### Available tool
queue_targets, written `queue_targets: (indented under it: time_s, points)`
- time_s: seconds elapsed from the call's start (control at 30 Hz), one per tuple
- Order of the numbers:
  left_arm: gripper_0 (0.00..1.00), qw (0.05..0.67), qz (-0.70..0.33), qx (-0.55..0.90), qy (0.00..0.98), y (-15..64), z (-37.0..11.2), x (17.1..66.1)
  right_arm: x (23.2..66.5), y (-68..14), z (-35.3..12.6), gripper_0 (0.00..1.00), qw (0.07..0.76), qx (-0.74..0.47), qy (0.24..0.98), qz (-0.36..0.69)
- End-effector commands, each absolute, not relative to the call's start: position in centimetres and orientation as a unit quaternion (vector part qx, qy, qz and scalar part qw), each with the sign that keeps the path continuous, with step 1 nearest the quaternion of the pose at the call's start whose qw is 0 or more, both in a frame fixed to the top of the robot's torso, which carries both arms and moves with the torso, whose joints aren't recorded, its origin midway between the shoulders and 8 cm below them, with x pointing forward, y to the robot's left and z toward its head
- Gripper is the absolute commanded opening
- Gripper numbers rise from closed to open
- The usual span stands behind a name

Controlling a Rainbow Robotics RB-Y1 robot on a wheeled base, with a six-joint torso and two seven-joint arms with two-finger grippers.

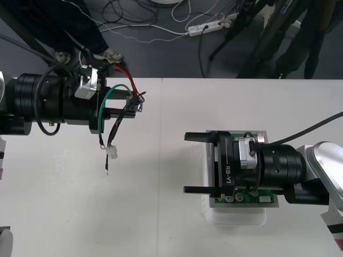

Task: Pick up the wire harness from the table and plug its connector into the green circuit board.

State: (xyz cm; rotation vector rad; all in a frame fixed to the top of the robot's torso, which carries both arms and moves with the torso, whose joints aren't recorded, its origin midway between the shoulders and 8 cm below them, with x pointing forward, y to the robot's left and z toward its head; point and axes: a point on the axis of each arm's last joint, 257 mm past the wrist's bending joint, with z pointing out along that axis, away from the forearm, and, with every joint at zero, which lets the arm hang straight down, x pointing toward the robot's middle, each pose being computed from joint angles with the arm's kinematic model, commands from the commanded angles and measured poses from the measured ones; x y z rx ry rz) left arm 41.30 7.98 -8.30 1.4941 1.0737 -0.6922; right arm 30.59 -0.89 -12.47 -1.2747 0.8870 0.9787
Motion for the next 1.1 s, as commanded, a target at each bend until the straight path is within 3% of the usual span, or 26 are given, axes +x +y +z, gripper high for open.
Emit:
queue_targets:
  time_s: [0.03,0.67,1.1]
  points:
    - [0.00,0.553,-0.328,0.607,0.467,7.5,-8.0,40.3,30.7,-1.7,-11.0,1.00,0.606,-0.541,0.392,0.432]
    - [0.00,0.524,-0.267,0.623,0.515,5.7,-11.8,42.0,30.8,-1.8,-10.6,1.00,0.610,-0.535,0.390,0.435]
    - [0.00,0.552,-0.212,0.607,0.530,1.9,-11.6,45.6,30.5,-1.7,-10.1,1.00,0.613,-0.530,0.384,0.443]
